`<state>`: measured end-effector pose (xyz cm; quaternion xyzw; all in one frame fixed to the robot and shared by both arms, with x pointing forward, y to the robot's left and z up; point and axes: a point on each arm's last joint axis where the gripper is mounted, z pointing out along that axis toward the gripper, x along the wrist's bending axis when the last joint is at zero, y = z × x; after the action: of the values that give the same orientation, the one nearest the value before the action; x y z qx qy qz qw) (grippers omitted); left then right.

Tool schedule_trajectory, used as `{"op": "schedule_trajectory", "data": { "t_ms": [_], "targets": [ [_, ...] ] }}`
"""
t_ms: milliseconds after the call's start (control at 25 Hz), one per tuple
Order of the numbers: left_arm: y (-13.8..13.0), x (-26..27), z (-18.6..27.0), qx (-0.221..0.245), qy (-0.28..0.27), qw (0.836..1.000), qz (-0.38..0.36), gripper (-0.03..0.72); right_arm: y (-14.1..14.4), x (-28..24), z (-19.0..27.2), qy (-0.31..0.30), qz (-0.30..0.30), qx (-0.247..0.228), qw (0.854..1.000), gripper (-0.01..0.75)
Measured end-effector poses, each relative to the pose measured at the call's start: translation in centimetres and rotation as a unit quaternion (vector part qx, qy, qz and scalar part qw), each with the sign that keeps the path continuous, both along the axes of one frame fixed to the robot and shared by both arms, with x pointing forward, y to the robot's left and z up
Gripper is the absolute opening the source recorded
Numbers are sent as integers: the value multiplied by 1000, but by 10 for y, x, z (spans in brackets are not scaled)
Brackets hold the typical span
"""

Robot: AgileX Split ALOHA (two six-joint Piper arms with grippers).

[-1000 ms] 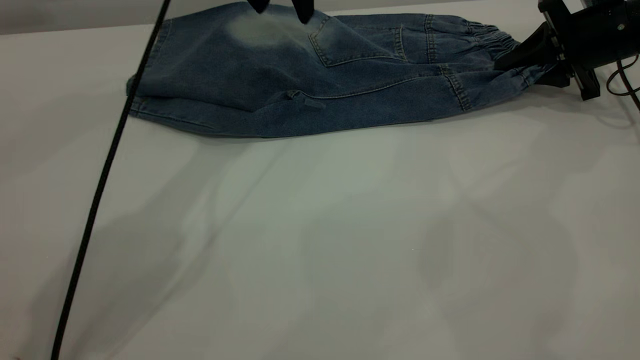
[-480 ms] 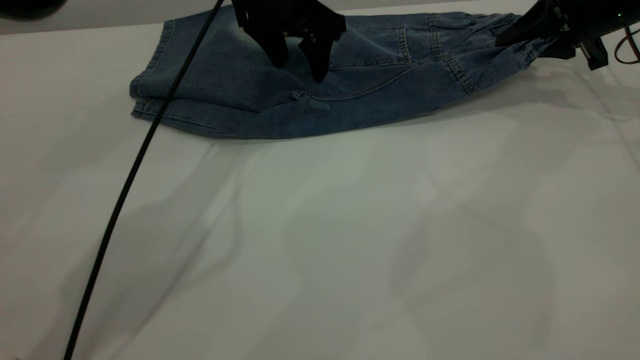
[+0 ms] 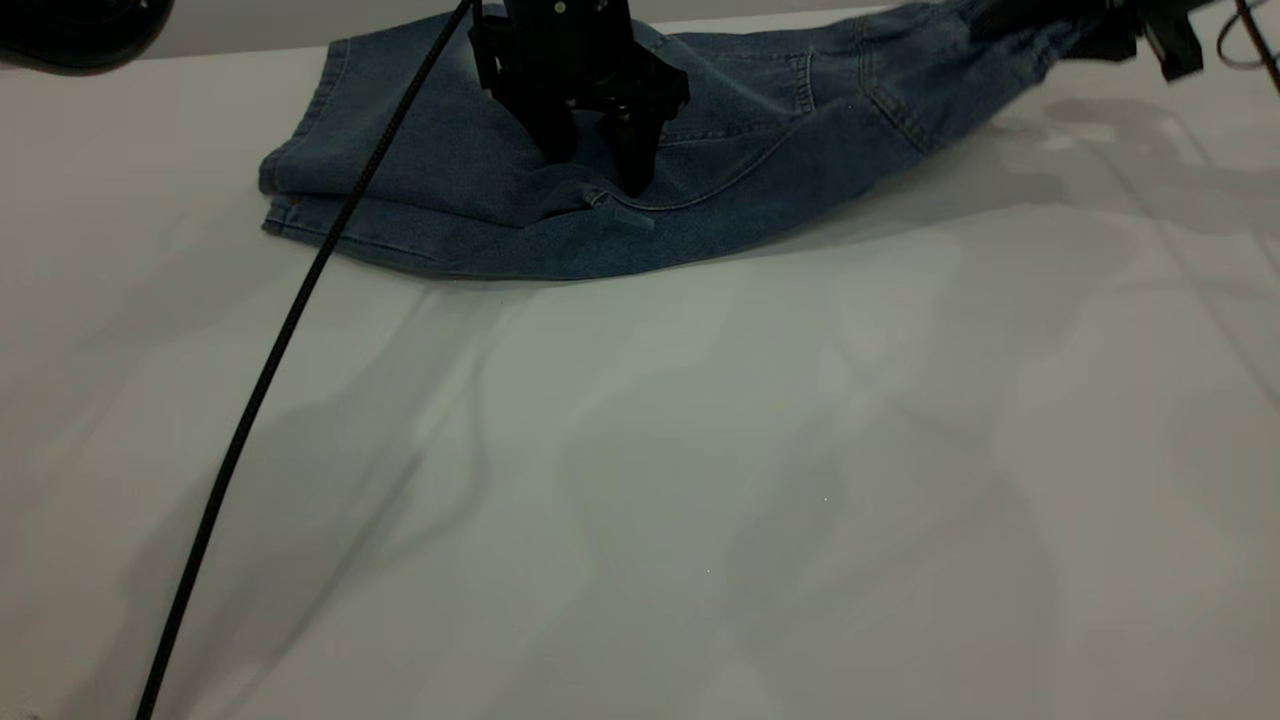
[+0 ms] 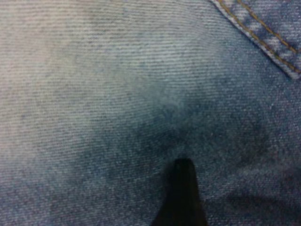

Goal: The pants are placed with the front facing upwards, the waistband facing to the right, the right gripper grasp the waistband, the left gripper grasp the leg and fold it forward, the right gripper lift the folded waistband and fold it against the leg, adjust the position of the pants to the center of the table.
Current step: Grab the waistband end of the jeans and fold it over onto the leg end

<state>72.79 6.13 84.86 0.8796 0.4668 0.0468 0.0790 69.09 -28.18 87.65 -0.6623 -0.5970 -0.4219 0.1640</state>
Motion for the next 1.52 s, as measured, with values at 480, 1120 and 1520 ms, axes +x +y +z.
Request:
{"op": "schedule_trajectory", "data": {
  "t_ms": [480,1120,1520],
  "targets": [
    [0,0,0,0,1,1000,0,556,80,-9,41,-29,92,24,995,108],
    [0,5,42,-3,-42,999,-31,556,105,-2,65,-42,110,40,992,108],
    [37,20,105,31,-123,992,-10,556,104,-4,62,-39,117,25,992,108]
  ]
}}
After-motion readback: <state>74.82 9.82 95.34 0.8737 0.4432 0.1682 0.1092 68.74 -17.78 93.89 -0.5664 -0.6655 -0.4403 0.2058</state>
